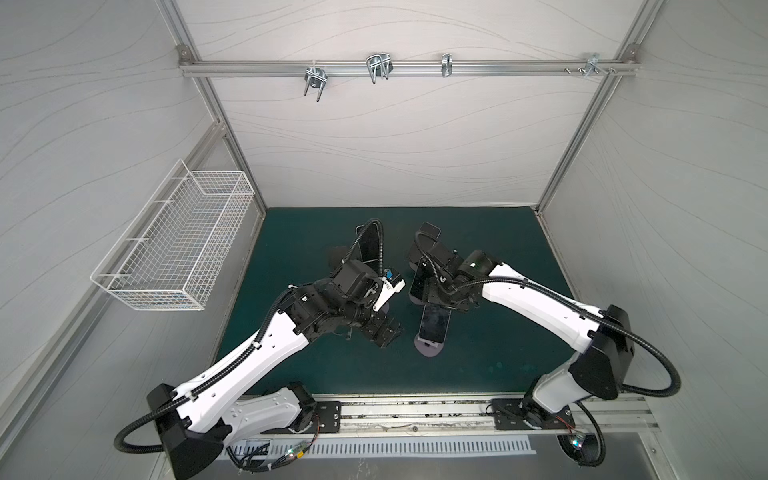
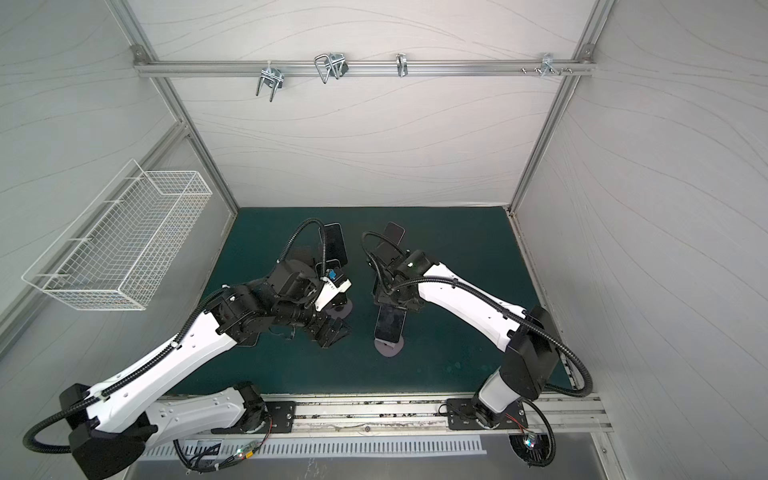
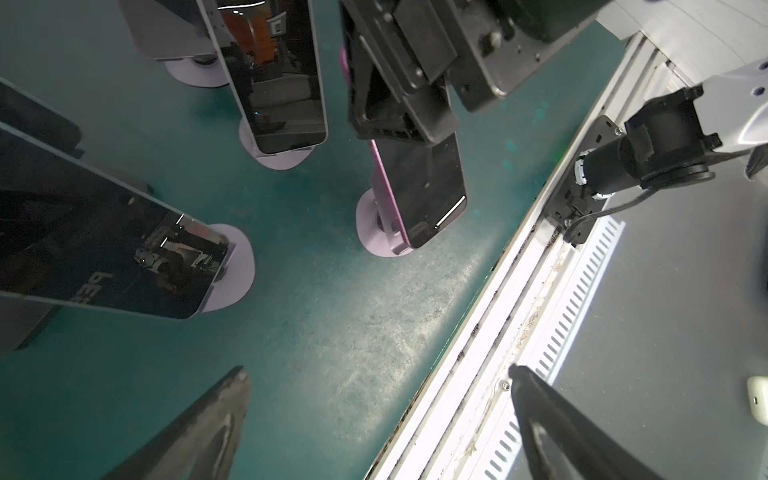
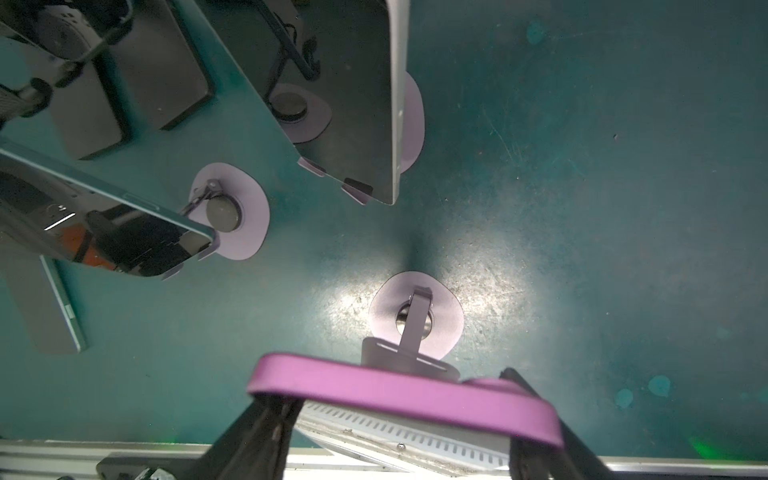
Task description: Remove the phone from the phone stand
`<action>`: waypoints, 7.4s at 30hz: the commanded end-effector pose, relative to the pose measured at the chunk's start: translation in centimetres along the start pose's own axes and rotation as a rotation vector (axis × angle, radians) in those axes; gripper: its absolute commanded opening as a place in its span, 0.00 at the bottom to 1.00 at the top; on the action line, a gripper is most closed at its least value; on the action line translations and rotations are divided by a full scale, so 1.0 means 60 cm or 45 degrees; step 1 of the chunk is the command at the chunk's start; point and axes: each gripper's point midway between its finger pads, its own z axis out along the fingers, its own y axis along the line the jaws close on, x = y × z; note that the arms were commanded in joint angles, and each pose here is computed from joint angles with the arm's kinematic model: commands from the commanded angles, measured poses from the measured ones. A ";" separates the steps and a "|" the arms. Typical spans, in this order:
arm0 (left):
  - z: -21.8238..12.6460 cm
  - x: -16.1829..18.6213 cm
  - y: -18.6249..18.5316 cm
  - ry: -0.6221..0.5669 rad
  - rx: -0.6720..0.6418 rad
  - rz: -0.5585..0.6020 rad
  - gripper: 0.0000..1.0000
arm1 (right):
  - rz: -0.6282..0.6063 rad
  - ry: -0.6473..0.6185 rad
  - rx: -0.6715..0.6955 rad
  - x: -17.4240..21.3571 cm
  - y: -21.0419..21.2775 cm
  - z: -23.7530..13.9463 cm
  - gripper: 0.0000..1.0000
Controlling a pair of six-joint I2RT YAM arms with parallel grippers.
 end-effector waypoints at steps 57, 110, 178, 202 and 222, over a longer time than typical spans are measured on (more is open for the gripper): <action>0.105 -0.118 -0.084 0.109 -0.014 0.371 0.99 | -0.153 0.135 -0.001 0.034 -0.203 -0.009 0.61; 0.110 -0.076 -0.120 0.226 0.027 0.656 0.99 | -0.184 0.399 0.127 0.066 -0.238 0.128 0.61; 0.064 -0.071 -0.052 0.015 -0.266 0.541 0.99 | -0.144 0.514 0.298 -0.006 -0.283 0.226 0.78; 0.059 -0.080 -0.050 -0.004 -0.287 0.580 0.99 | -0.102 0.495 0.289 -0.007 -0.279 0.218 0.89; 0.048 -0.077 -0.045 -0.040 -0.302 0.553 0.99 | -0.045 0.439 0.201 -0.024 -0.250 0.184 0.95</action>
